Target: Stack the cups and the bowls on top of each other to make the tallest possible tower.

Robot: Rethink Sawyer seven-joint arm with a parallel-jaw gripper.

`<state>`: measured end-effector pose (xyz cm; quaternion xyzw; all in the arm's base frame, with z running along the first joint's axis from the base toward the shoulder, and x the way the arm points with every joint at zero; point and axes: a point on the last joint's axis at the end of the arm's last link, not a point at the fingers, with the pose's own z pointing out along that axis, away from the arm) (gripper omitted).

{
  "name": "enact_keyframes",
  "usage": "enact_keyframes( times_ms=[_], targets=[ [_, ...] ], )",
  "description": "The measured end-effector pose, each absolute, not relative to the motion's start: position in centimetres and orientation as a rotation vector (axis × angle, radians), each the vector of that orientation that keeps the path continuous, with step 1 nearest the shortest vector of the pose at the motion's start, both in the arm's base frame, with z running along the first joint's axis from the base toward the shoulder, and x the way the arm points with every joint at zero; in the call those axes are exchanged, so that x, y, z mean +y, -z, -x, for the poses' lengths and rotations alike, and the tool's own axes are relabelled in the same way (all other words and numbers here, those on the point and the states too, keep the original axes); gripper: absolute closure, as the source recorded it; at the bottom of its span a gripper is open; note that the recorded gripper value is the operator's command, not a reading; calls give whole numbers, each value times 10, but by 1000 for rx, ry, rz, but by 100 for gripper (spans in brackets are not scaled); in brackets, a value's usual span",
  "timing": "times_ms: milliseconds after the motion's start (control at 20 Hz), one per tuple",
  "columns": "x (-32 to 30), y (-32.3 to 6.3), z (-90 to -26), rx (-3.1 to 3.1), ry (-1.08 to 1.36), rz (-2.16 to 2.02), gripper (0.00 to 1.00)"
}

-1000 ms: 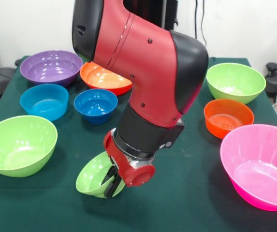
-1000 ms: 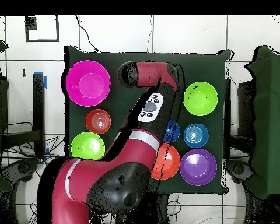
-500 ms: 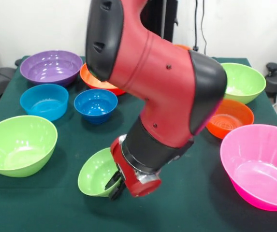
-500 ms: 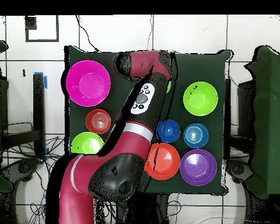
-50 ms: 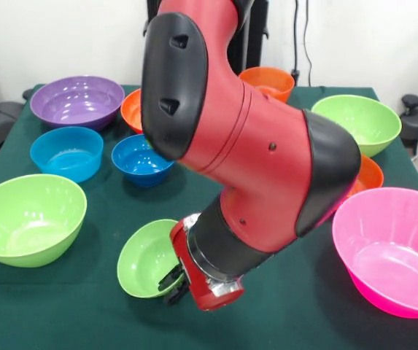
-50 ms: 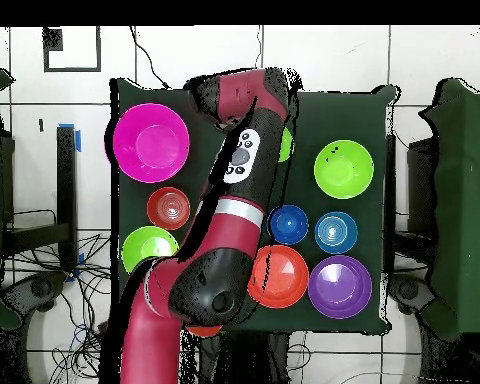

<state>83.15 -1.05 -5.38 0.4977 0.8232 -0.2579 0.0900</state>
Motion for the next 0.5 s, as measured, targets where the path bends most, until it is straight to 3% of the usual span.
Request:
enact_keyframes(
  times_ms=[150, 200, 500],
  targets=[
    [-12, 56, -835, 2451, 796, -1495, 100],
    [-13, 58, -836, 2450, 819, -1503, 0],
    [-16, 76, -829, 2431, 861, -1536, 0]
  ],
)
